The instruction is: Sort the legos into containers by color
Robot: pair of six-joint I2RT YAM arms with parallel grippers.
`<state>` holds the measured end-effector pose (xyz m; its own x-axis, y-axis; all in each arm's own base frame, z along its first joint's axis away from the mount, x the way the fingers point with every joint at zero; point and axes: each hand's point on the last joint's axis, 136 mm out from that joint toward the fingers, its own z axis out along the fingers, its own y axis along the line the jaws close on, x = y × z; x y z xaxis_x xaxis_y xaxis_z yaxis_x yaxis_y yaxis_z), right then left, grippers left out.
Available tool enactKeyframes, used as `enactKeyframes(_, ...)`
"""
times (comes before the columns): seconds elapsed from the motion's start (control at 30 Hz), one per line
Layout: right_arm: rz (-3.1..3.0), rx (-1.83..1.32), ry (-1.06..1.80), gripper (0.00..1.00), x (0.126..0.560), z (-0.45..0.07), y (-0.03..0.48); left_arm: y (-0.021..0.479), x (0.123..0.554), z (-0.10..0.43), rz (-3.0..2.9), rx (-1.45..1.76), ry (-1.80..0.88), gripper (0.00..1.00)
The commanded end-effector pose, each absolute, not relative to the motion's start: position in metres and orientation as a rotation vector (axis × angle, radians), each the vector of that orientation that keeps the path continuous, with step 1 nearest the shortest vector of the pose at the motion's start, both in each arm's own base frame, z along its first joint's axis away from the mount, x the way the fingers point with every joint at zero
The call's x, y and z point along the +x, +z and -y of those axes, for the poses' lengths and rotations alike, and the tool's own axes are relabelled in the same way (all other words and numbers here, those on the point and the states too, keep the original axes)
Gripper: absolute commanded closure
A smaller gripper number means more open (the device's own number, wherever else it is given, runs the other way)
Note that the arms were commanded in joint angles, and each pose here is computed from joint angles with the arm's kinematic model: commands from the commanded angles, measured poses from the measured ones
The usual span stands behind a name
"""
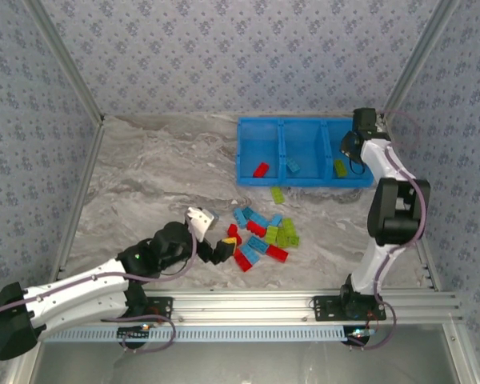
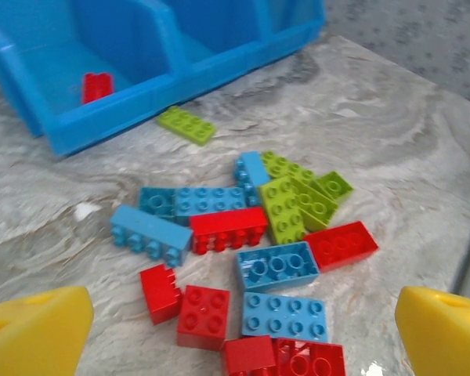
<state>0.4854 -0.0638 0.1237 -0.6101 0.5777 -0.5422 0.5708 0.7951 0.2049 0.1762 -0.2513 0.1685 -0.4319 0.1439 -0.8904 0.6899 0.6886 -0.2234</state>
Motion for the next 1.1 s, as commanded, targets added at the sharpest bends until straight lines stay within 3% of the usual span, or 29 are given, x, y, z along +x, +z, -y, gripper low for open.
enactKeyframes(0.0, -2.41, 0.857, 0.049, 0.57, 0.489, 0.064, 0.129, 0.181, 0.192, 0.235, -2.021, 0.377, -0.702, 0.01)
enactKeyframes(0.2, -2.382, 0.819, 0.078, 0.51, 0.474, 0.054, 0.159, 0.161, 0.208, 0.206, -2.16, 0.066, -0.576, 0.01)
enactKeyframes(0.37, -2.32, 0.733, 0.176, 0.49, 0.426, 0.02, 0.203, 0.146, 0.211, 0.218, -2.272, 0.005, -0.607, 0.02)
enactKeyframes(0.5, -2.318, 0.444, 0.383, 0.37, 0.367, -0.056, 0.228, 0.133, 0.216, 0.227, -2.376, -0.083, -0.564, 0.06)
enactKeyframes(0.67, -2.384, 0.028, 0.583, 0.31, 0.287, -0.149, 0.231, 0.113, 0.224, 0.257, -2.457, -0.033, -0.542, 0.08)
enactKeyframes(0.83, -2.476, -0.098, 0.605, 0.29, 0.236, -0.178, 0.212, 0.084, 0.239, 0.274, -2.535, 0.064, -0.403, 0.24)
enactKeyframes(1.07, -2.546, -0.142, 0.479, 0.28, 0.217, -0.179, 0.204, 0.047, 0.249, 0.283, -2.609, 0.107, -0.339, 0.44)
